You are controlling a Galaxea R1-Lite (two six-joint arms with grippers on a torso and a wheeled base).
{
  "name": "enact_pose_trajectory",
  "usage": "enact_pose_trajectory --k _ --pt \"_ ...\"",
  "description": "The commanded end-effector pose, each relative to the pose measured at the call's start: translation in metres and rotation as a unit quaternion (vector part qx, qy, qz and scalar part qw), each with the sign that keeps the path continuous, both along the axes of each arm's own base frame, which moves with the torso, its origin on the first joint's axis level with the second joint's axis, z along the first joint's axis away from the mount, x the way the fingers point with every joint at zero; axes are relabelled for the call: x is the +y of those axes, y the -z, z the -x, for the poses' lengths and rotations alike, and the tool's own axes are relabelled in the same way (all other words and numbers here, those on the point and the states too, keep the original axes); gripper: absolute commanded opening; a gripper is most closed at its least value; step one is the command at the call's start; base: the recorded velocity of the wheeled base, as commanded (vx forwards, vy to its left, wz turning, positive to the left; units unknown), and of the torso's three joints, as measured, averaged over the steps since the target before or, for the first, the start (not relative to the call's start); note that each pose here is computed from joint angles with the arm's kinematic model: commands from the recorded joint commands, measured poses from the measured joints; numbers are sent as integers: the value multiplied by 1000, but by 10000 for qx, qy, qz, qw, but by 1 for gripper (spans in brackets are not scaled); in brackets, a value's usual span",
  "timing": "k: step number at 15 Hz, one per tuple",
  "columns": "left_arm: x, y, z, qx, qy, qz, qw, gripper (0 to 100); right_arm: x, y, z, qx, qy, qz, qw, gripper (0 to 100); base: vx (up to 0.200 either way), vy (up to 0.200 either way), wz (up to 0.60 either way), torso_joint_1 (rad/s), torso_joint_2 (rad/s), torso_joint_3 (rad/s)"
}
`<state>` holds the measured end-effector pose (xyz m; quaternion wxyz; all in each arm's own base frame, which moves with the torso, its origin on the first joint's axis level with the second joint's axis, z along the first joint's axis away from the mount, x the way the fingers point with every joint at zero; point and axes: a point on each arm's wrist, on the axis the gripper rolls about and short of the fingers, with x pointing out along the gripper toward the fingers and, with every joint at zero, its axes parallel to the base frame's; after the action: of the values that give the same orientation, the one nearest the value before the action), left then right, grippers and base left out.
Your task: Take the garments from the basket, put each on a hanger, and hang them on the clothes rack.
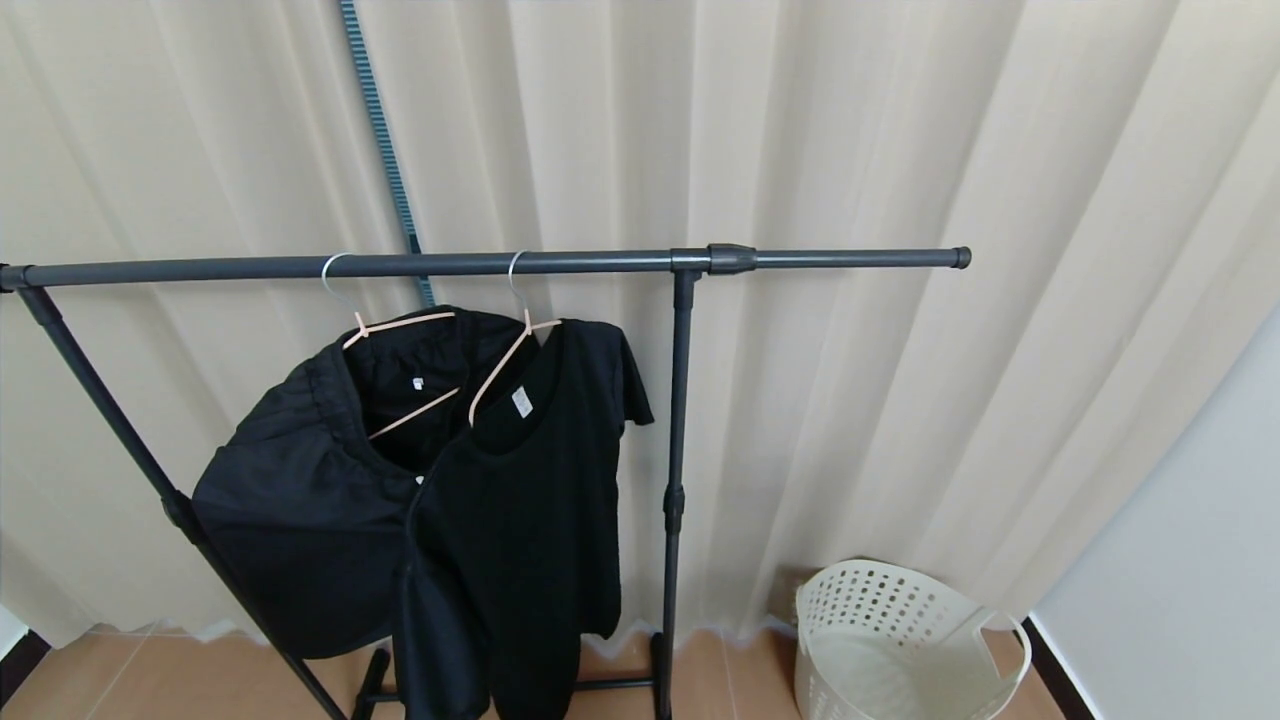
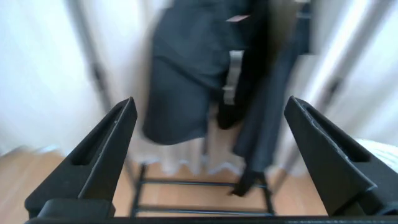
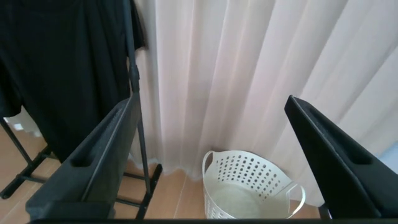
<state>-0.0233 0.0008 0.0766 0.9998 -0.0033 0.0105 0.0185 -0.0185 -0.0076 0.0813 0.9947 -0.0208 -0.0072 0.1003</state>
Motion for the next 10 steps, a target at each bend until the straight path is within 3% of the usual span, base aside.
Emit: enact_pose_trajectory --k 1,10 --pt "0 0 0 9 154 14 9999 100 -1 0 0 0 108 -54 9999 100 0 0 0 0 0 0" --pt "-1 1 0 37 152 -200 9997 100 0 0 -2 171 301 -64 9994 100 0 0 0 0 0 0"
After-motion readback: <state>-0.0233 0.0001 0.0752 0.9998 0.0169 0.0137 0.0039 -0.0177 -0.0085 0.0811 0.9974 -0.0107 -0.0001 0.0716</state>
